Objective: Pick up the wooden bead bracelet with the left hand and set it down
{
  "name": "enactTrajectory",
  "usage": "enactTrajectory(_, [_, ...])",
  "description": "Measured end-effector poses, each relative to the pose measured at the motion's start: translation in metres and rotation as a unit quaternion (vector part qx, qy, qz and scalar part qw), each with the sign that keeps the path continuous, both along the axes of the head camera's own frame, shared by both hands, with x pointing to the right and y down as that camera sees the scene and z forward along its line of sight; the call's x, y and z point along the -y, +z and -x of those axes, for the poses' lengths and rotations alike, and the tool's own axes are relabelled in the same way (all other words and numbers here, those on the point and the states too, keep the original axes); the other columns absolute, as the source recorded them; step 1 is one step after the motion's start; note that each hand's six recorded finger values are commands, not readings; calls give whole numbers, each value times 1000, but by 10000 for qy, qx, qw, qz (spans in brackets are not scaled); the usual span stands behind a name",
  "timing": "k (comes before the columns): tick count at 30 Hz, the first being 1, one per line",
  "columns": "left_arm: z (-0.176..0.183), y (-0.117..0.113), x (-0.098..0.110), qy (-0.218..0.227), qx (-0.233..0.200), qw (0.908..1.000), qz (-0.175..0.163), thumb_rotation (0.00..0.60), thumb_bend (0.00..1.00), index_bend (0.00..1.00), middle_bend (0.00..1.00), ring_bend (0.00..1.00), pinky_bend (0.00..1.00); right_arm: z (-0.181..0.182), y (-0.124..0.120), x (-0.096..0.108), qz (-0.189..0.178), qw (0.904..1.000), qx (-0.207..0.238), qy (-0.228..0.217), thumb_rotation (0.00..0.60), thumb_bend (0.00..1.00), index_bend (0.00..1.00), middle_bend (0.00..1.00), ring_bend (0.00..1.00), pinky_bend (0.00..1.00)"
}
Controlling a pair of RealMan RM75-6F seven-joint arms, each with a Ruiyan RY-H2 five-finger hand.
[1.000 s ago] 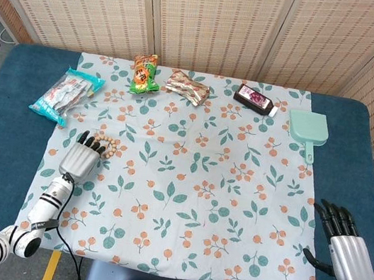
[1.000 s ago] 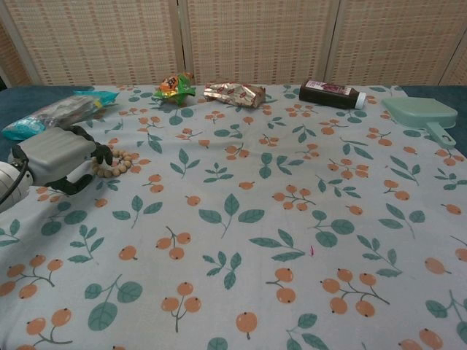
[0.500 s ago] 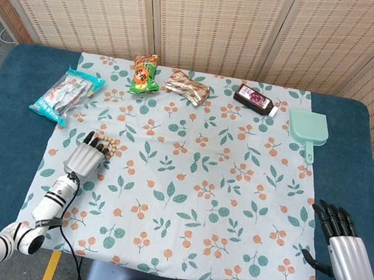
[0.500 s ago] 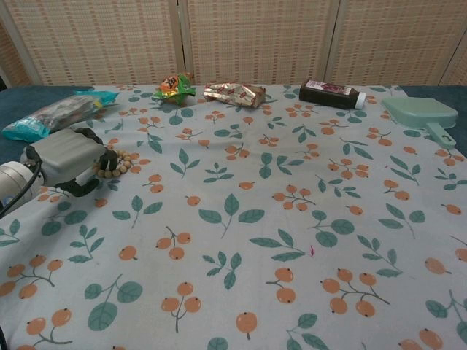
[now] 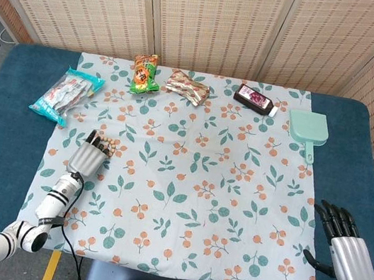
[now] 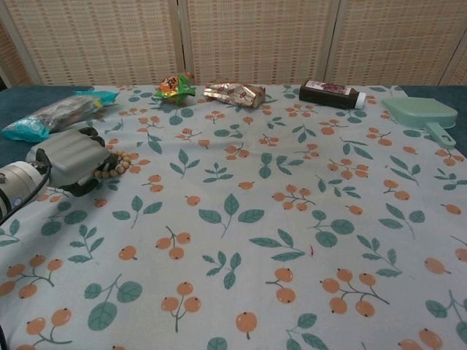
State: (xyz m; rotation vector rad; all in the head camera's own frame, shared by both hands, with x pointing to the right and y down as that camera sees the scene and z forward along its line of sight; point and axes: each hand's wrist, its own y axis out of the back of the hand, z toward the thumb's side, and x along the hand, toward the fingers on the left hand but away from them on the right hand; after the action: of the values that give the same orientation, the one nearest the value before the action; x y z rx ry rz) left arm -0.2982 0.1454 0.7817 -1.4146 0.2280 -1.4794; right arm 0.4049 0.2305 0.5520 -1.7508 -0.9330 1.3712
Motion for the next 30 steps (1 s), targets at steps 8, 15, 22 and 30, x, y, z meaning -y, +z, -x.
enactTrajectory(8, [-1, -2, 3, 4, 152, 9998, 91, 600, 499, 439, 508, 249, 128, 1, 1, -1, 21, 10000, -9, -20, 558, 151, 0, 0, 0, 0])
enactTrajectory(15, [-1, -1, -1, 127, 361, 9992, 105, 600, 504, 495, 570, 290, 138, 1, -1, -1, -19, 10000, -16, -10, 559, 151, 0, 0, 0, 0])
enactTrajectory(22, [-1, -2, -3, 191, 414, 9990, 31, 600, 520, 521, 595, 315, 156, 1, -3, -1, -22, 10000, 8, -7, 559, 151, 0, 0, 0, 0])
enactTrajectory(30, [-4, -12, 6, 222, 372, 9979, -484, 600, 580, 722, 791, 463, 230, 2, -3, -2, 12, 10000, 41, -23, 559, 151, 0, 0, 0, 0])
